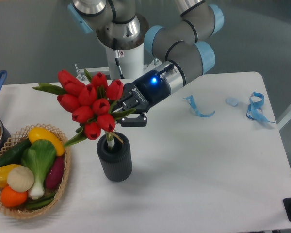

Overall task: Insert the flowers into the vase
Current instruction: 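Lower the tulip stems into the grey vase opening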

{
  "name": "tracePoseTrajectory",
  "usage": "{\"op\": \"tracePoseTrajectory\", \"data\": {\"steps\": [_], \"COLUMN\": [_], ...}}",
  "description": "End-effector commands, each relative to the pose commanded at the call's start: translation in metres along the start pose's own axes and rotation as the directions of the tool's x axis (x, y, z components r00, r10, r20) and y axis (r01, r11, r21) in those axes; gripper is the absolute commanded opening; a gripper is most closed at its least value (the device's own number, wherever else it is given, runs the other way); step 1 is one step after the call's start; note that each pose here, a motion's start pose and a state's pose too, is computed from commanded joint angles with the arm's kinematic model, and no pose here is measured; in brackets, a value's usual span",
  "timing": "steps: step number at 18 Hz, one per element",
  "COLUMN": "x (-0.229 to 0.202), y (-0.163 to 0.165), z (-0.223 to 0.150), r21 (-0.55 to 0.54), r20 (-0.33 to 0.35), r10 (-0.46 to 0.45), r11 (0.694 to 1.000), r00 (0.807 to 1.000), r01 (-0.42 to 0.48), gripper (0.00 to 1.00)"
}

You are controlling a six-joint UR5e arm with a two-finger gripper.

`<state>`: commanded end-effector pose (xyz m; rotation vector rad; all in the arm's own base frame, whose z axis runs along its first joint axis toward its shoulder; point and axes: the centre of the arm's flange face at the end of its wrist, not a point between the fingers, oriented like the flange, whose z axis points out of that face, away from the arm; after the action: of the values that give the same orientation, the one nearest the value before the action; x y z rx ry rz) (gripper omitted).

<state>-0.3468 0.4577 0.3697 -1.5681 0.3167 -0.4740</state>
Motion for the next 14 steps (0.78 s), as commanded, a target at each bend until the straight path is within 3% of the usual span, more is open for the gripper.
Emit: {"op": "tracePoseTrajectory", "data": {"steps": [6, 14], "x": [-0.005, -0.001], "y": [0.033, 0.087], "z": [-0.001, 0.001], "r21": [-0.047, -0.057], "r20": [0.014, 0.004], "r10": [-0.027, 0.006], "r11": [0.998, 0.998], "r00": [1.0, 1.0], "r01": [0.028, -0.006], "gripper": [0.19, 0.22]}}
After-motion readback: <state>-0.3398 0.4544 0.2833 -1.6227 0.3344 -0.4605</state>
